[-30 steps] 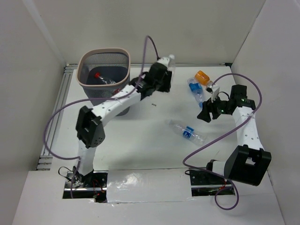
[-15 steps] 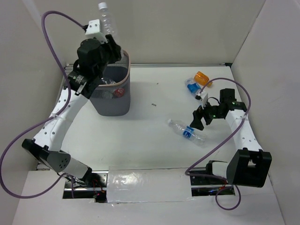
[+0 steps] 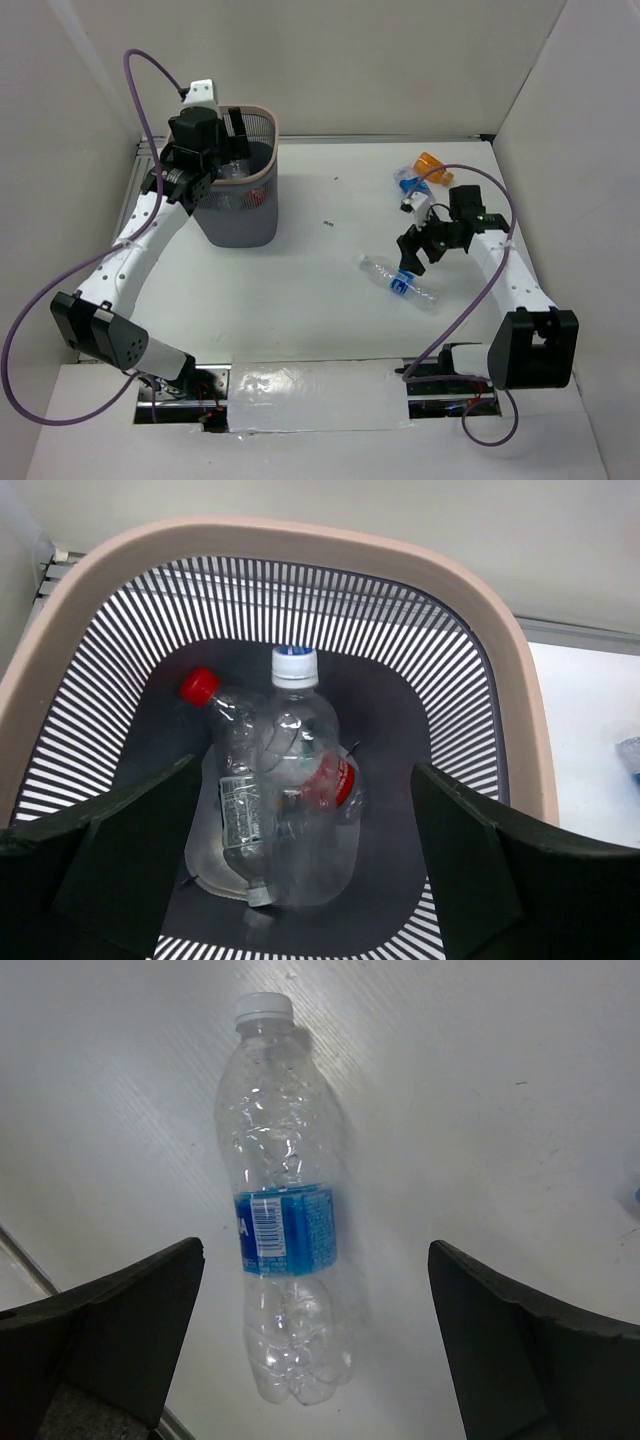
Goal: Put the plastic bottles in the bin
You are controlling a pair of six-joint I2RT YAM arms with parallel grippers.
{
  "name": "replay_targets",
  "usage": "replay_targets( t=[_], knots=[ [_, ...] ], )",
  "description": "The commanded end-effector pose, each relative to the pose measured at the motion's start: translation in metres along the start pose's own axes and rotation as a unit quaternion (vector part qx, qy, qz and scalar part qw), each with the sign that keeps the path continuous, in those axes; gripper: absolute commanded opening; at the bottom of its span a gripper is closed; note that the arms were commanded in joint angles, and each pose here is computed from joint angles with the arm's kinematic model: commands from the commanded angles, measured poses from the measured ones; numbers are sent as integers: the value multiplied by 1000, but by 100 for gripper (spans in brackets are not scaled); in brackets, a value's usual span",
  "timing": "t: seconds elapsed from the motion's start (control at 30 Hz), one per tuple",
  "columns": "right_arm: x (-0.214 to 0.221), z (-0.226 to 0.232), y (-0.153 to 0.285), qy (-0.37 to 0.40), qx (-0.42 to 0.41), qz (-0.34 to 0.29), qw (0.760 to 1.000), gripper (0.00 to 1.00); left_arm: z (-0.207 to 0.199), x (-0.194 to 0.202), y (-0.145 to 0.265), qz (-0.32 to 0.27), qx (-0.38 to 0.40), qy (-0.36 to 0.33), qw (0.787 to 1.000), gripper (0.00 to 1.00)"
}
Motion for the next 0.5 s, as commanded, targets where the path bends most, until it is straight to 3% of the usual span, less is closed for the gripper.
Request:
replay_targets(
  t=[0.0,0.1,0.23,0.37,0.47],
  knots=[
    [3,-9,-13,10,38,22,999,100,6,-37,24,-70,16,15,997,98],
    [12,-13,-20,9,47,40,998,100,5,-48,39,-87,37,15,995,98],
    [12,-8,-27,25,18,48,998,100,-7,-61,74,-115,121,1,986,97],
    [17,6,-37,47,-29,61,997,100,-30,-36,104,-117,289,-32,950,96],
    [27,6,-48,52,-25,84,995,100,-46,-11,120,-109,355,-42,928,96]
  ],
)
Point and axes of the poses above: each gripper's point midway between its finger pads, its own y axis back along the fingers, its own z axis along the line the jaws close on, x = y × z, the point moved 10 cm from there along y, back along the fingers, and after that the axes turned 5 degrees about -y, right-handed, at the moved point
